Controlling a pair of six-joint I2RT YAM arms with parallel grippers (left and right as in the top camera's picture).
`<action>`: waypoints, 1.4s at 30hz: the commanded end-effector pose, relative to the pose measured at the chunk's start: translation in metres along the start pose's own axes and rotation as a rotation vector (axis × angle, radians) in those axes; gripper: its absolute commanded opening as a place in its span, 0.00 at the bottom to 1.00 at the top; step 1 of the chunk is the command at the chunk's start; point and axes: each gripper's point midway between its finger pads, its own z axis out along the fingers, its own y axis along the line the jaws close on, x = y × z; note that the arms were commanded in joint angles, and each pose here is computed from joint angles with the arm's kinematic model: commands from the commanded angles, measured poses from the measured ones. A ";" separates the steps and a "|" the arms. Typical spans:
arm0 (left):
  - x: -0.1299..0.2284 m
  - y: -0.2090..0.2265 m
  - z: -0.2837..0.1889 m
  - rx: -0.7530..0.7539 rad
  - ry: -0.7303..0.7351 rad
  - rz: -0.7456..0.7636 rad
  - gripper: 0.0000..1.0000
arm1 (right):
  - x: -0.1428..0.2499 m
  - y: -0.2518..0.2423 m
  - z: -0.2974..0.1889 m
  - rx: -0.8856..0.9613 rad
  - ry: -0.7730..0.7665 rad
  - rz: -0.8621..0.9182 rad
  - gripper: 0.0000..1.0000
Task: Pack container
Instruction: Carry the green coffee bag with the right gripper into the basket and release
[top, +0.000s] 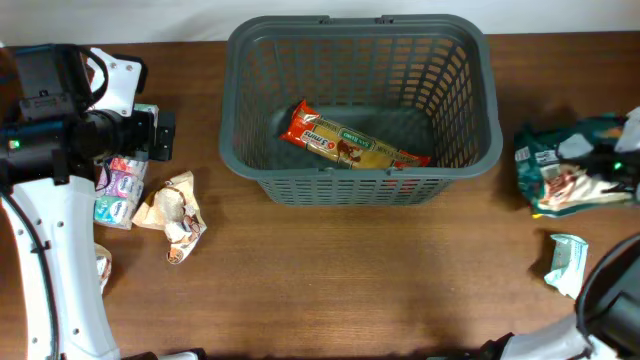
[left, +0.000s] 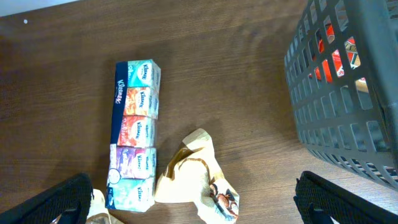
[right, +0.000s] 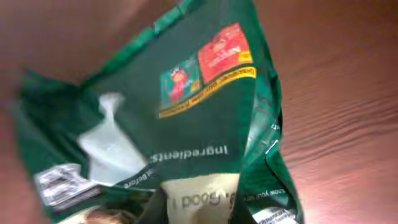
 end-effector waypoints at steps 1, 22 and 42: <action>0.001 0.000 0.002 0.009 0.002 0.003 0.99 | -0.080 0.003 -0.078 0.046 -0.243 -0.052 0.03; 0.001 0.000 0.002 0.008 0.002 0.004 0.99 | -0.231 0.136 -0.280 -0.050 -0.727 -0.301 0.03; -0.004 0.002 0.002 0.001 -0.018 0.006 0.99 | -0.134 0.347 -0.342 -0.512 -0.523 -0.620 0.04</action>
